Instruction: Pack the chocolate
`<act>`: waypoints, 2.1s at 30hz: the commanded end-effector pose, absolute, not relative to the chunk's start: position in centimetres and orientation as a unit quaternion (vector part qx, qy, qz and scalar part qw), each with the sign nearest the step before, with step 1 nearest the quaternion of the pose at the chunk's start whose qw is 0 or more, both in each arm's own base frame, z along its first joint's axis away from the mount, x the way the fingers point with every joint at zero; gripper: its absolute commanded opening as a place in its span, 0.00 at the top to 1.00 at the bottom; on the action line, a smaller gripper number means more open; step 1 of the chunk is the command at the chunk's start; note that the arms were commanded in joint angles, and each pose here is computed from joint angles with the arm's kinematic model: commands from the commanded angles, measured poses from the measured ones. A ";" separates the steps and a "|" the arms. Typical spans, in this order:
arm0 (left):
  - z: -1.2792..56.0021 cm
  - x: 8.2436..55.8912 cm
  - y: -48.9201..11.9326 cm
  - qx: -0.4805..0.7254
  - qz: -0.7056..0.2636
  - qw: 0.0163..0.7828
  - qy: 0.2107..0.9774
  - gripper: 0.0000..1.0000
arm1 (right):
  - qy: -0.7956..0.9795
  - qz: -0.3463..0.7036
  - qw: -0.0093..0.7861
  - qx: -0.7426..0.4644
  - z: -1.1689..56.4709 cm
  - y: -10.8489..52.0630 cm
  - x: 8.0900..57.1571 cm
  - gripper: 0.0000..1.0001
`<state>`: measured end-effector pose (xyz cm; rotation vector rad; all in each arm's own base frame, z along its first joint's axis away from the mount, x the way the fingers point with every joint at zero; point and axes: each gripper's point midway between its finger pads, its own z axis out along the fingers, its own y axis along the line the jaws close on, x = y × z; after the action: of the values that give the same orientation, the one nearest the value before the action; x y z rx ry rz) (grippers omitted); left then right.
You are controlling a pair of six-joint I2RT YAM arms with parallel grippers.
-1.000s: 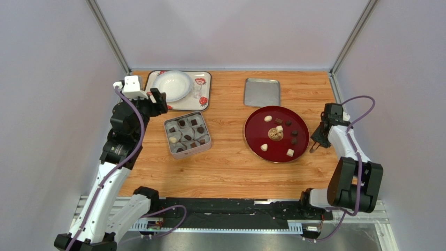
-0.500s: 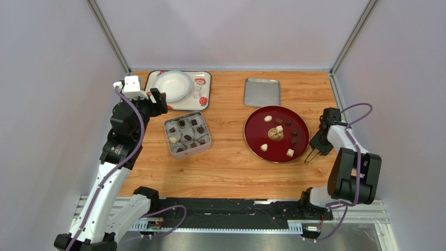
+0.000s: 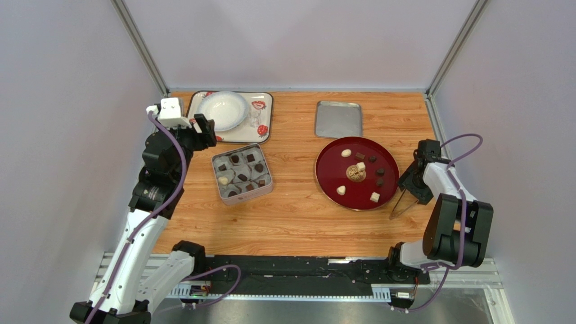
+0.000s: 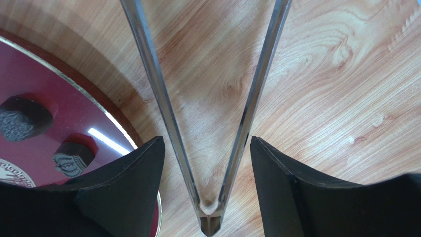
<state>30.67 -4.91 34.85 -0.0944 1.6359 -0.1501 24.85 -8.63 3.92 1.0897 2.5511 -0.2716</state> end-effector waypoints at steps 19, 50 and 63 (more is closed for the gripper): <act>36.8 30.7 -5.4 -0.039 -0.084 0.693 0.715 0.21 | 0.892 0.044 0.371 0.254 15.4 -3.1 33.1 0.24; 33.8 32.8 -5.9 -0.025 -0.066 0.648 0.758 0.21 | 0.941 0.116 0.298 0.110 6.0 5.6 55.5 0.60; 33.9 32.8 -6.0 -0.024 -0.067 0.648 0.758 0.21 | 0.946 0.111 0.288 0.097 5.0 6.3 55.2 0.64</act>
<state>32.78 -6.07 31.17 -0.0517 1.7850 -0.1430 55.02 5.47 3.29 0.3154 2.5625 0.2753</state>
